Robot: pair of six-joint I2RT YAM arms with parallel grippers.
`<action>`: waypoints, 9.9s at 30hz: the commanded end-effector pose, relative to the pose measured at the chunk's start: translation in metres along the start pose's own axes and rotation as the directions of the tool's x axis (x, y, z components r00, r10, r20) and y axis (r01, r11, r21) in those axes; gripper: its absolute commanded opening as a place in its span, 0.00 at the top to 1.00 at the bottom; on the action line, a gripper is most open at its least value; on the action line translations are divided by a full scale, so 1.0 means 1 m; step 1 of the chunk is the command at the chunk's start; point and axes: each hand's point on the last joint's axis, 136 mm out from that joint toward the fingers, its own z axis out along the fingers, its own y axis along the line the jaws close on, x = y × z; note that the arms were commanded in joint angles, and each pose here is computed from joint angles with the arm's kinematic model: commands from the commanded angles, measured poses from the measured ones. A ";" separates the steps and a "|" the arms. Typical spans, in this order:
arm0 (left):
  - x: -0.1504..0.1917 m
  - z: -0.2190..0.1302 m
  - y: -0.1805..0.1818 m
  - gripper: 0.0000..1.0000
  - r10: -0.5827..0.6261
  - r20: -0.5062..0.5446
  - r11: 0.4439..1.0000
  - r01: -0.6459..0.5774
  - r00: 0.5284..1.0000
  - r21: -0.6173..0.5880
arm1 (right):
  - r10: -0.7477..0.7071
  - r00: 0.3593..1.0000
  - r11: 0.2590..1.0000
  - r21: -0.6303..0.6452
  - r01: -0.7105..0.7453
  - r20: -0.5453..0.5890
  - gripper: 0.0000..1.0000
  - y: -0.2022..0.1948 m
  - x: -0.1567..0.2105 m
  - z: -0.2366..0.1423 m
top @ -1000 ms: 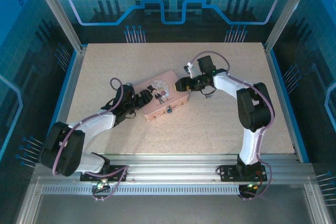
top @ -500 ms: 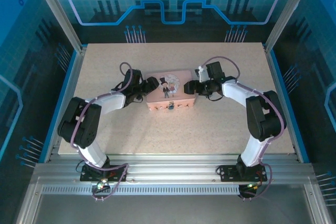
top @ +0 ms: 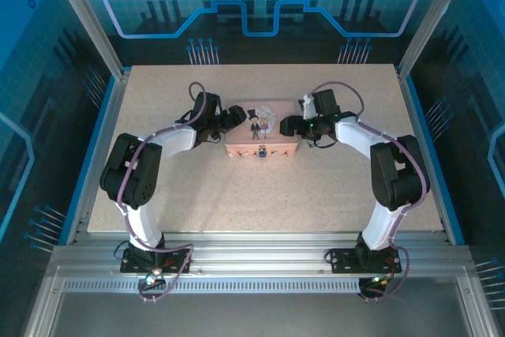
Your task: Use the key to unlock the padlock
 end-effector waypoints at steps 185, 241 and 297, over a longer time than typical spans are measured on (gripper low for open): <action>0.116 -0.154 -0.192 1.00 0.329 -0.044 0.833 -0.268 0.943 0.484 | 0.126 0.969 0.945 -0.322 -0.052 0.213 0.62 0.125 0.024 -0.165; 0.133 -0.210 -0.209 1.00 0.576 -0.210 0.685 -0.326 0.790 0.652 | -0.313 0.933 0.574 -0.748 0.334 0.177 1.00 0.194 0.088 -0.201; 0.126 -0.217 -0.204 1.00 0.473 -0.186 0.688 -0.229 0.861 0.689 | -0.219 0.945 0.651 -0.685 0.327 0.243 0.67 0.196 0.065 -0.191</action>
